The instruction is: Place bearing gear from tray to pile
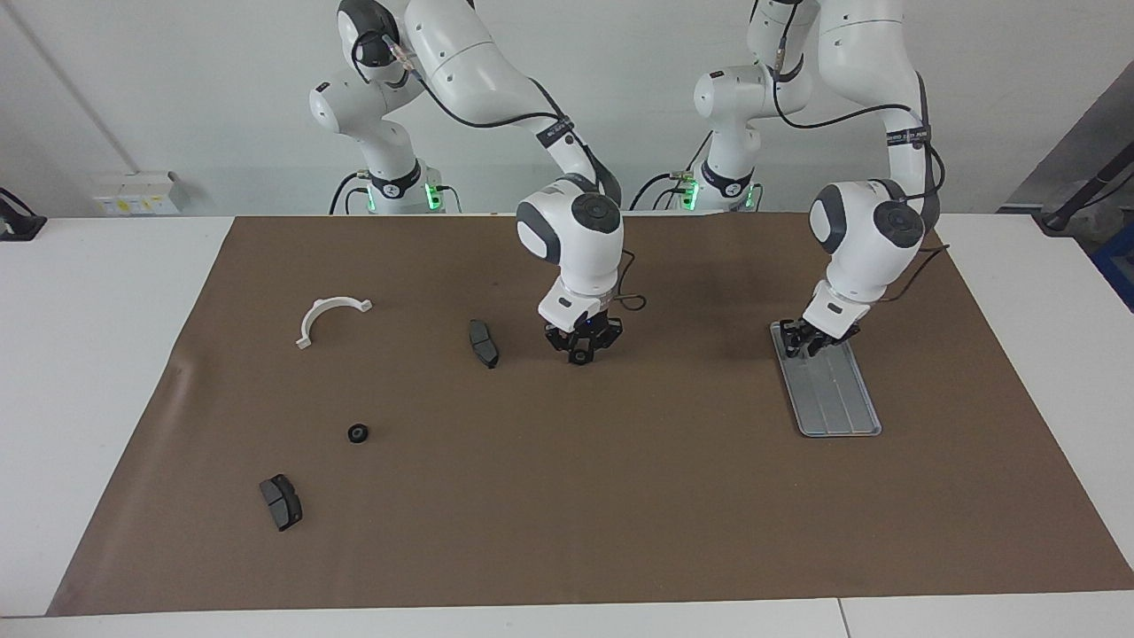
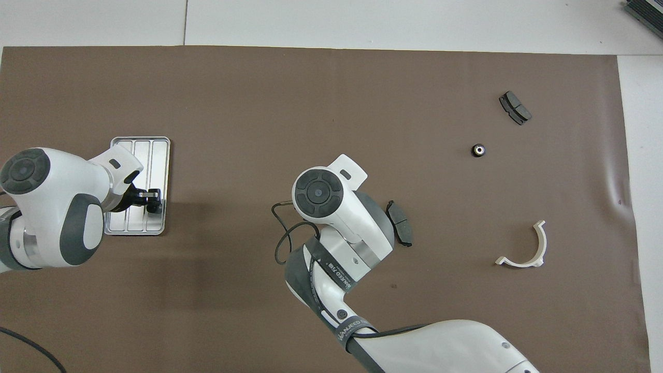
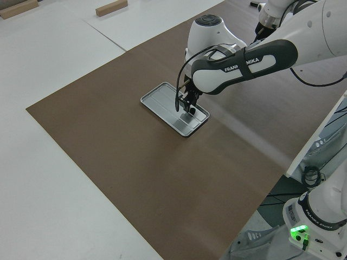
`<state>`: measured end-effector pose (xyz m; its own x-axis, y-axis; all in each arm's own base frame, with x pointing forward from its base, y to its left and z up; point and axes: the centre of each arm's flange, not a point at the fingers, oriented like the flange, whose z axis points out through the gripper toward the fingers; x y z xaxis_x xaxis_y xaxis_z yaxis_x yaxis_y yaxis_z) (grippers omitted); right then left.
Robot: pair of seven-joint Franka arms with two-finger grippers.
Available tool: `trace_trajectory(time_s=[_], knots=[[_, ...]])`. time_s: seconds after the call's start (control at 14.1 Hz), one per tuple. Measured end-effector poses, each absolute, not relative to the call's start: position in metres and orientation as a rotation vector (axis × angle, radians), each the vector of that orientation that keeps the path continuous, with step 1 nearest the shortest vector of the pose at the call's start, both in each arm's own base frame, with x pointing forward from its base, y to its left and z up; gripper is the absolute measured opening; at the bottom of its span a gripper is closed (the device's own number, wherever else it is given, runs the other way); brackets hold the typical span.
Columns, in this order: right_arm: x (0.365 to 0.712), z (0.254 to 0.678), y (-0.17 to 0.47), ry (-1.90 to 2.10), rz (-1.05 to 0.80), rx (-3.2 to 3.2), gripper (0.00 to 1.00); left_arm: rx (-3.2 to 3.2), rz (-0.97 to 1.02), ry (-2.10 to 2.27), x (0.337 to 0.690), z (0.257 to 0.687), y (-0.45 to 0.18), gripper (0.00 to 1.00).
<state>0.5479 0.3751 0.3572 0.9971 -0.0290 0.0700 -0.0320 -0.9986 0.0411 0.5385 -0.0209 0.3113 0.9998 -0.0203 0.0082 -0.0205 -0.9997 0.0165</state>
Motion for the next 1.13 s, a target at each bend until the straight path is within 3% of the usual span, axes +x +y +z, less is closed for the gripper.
trace_trajectory(time_s=[0.21, 0.43, 0.78, 1.13], knots=[[0.572, 0.415, 0.294, -0.064, 0.057, 3.084, 0.35, 3.125, 0.019, -0.022, 0.536, 0.308, -0.021, 0.40], [0.589, 0.429, 0.205, 0.000, -0.017, 3.072, 0.35, 3.125, 0.021, -0.020, 0.536, 0.307, -0.021, 0.37], [0.592, 0.378, 0.086, 0.135, -0.101, 3.071, 0.35, 3.125, 0.017, -0.019, 0.535, 0.306, -0.021, 0.32], [0.554, 0.330, 0.025, 0.210, -0.094, 3.086, 0.35, 3.125, 0.007, -0.019, 0.532, 0.303, -0.021, 0.32]])
